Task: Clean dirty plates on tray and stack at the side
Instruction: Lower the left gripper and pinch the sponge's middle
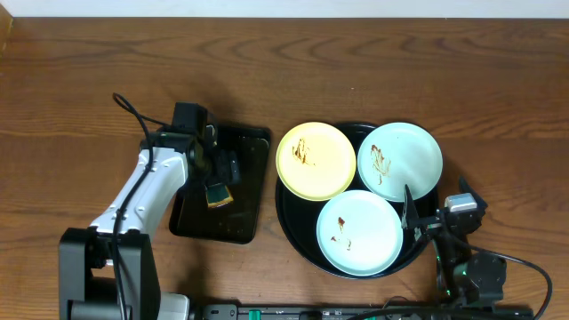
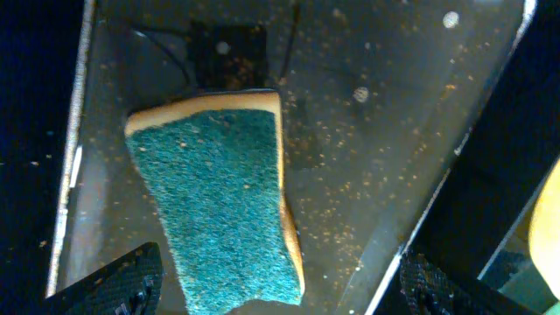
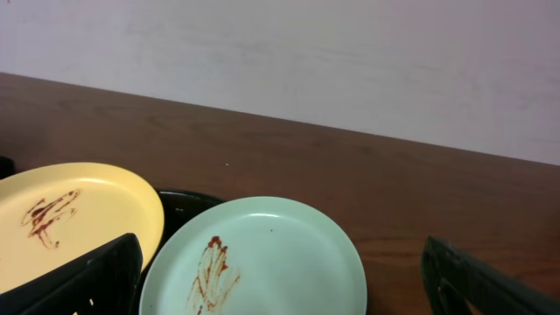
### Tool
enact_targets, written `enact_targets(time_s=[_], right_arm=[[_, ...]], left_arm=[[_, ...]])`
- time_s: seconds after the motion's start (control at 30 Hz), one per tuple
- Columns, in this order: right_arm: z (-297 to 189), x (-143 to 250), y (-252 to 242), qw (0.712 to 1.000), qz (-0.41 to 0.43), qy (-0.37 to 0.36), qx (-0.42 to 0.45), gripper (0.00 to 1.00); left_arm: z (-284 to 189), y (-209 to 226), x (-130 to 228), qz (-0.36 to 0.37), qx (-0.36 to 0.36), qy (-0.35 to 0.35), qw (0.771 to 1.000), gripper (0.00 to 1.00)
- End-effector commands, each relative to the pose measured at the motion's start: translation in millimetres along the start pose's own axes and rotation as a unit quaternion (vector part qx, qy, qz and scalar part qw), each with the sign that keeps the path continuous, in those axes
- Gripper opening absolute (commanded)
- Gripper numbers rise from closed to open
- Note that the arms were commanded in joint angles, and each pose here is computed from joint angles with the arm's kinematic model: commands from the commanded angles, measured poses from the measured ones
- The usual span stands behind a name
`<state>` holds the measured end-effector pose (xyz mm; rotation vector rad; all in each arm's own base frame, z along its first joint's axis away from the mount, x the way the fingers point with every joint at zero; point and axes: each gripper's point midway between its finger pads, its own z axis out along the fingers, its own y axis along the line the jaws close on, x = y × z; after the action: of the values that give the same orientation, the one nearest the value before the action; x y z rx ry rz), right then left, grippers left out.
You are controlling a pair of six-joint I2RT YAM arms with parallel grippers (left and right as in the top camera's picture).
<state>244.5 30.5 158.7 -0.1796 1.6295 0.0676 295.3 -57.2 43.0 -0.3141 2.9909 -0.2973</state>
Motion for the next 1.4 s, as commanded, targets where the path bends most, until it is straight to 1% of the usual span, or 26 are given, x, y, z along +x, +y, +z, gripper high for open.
enact_targets(time_s=[0.0,0.17,0.4,0.43,0.53,0.67,0.73,0.8,0.87,0.9,0.97,1.0,1.03,1.07,1.1,1.33,1.37], right_arm=[[-0.3,0.6,-1.8,1.000,0.007,0.000,0.002,0.99],[-0.3,0.6,-1.8,1.000,0.007,0.000,0.002,0.99],[-0.3,0.6,-1.8,1.000,0.007,0.000,0.003,0.99],[-0.3,0.6,-1.8,1.000,0.007,0.000,0.002,0.99],[-0.3,0.6,-1.8,1.000,0.007,0.000,0.002,0.99],[-0.3,0.5,-1.8,1.000,0.007,0.000,0.003,0.99],[-0.3,0.6,-1.8,1.000,0.007,0.000,0.002,0.99],[-0.3,0.6,-1.8,1.000,0.007,0.000,0.002,0.99],[-0.3,0.6,-1.8,1.000,0.007,0.000,0.002,0.99],[-0.3,0.6,-1.8,1.000,0.007,0.000,0.002,0.99],[-0.3,0.6,-1.8,1.000,0.007,0.000,0.003,0.99],[-0.3,0.6,-1.8,1.000,0.007,0.000,0.002,0.99],[-0.3,0.6,-1.8,1.000,0.007,0.000,0.002,0.99],[-0.3,0.6,-1.8,1.000,0.007,0.000,0.002,0.99],[-0.3,0.6,-1.8,1.000,0.007,0.000,0.002,0.99],[-0.3,0.6,-1.8,1.000,0.007,0.000,0.002,0.99],[-0.3,0.6,-1.8,1.000,0.007,0.000,0.003,0.99]], left_arm=[[8.2,15.3,-2.3,-0.019,-0.041,-0.002,0.999,0.87],[18.0,13.0,-16.3,-0.002,-0.036,-0.021,0.999,0.90],[30.5,9.1,-35.1,0.001,-0.027,-0.048,0.998,0.90],[32.4,9.2,-35.7,0.001,-0.027,-0.048,0.998,0.88],[36.6,10.2,-35.2,-0.001,-0.029,-0.044,0.999,0.76],[38.9,11.6,-34.5,-0.002,-0.032,-0.041,0.999,0.68],[39.3,11.4,-34.9,-0.002,-0.031,-0.041,0.999,0.62],[39.3,11.3,-35.0,-0.002,-0.031,-0.042,0.999,0.50],[39.3,11.4,-35.1,-0.003,-0.031,-0.042,0.999,0.33],[39.3,11.4,-35.0,-0.003,-0.031,-0.042,0.999,0.29],[39.3,11.2,-35.0,-0.003,-0.031,-0.042,0.999,0.24],[39.3,11.3,-34.9,-0.003,-0.031,-0.042,0.999,0.19],[39.3,11.3,-34.9,-0.003,-0.031,-0.042,0.999,0.19],[39.3,11.3,-34.9,-0.003,-0.031,-0.042,0.999,0.12],[39.3,11.3,-35.0,-0.003,-0.031,-0.042,0.999,0.08],[38.9,10.2,-37.9,-0.002,-0.029,-0.047,0.998,0.08],[38.2,9.5,-38.7,-0.002,-0.028,-0.048,0.998,0.12]])
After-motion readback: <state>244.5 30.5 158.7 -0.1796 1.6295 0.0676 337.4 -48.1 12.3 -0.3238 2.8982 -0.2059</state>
